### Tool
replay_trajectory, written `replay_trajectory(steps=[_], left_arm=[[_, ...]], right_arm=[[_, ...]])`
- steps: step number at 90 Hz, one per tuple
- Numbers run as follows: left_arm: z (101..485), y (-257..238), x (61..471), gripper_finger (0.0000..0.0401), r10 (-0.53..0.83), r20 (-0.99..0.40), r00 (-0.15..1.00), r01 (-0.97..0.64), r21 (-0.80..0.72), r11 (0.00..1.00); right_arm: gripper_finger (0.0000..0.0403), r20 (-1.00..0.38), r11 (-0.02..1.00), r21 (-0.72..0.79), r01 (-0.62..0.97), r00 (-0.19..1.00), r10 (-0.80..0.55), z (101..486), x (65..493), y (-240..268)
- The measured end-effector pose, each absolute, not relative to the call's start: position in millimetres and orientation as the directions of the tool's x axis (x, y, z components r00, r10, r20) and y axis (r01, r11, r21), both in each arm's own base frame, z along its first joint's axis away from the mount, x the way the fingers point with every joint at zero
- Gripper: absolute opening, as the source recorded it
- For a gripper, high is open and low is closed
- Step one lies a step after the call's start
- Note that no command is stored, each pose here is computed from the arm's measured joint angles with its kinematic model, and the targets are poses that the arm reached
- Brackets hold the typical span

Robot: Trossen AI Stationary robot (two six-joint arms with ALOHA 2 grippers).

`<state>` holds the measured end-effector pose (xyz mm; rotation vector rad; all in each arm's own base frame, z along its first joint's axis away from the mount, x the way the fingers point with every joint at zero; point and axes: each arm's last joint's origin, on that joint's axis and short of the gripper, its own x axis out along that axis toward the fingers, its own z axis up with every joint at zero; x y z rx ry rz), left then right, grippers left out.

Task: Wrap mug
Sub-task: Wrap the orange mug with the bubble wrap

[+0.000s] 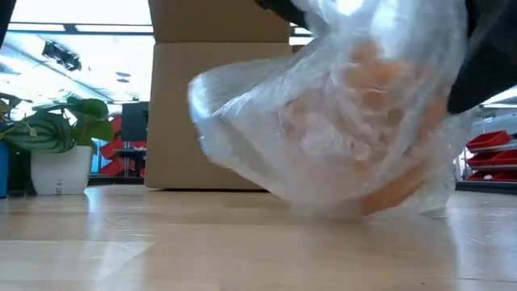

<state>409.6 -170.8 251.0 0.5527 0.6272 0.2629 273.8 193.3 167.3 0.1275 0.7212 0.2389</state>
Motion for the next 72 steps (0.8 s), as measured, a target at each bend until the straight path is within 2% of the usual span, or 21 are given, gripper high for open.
replay_trajectory(steps=[23, 43, 53, 72], left_arm=[[274.8, -163.2, 388.3, 0.0, 0.468, -0.478, 0.743, -0.101, 0.611, 0.785], [296.4, -173.7, 349.6, 0.0, 0.452, -0.536, 0.713, -0.095, 0.565, 0.82], [287.3, -188.0, 338.0, 0.0, 0.425, -0.564, 0.707, -0.09, 0.525, 0.846], [239.1, -203.5, 334.7, 0.0, 0.313, -0.542, 0.78, -0.072, 0.42, 0.905]], right_arm=[[0.0002, -0.614, 0.971, 0.205, -0.124, 0.756, 0.226, 152.6, 266.2, 186.0], [0.0001, -0.601, 0.979, 0.169, -0.116, 0.775, 0.196, 152.5, 267.1, 184.0], [0.0001, -0.577, 0.977, 0.144, -0.159, 0.788, 0.214, 154.9, 267.7, 186.5], [0.0026, -0.573, 0.976, 0.137, -0.171, 0.79, 0.219, 155.3, 267.8, 186.9]])
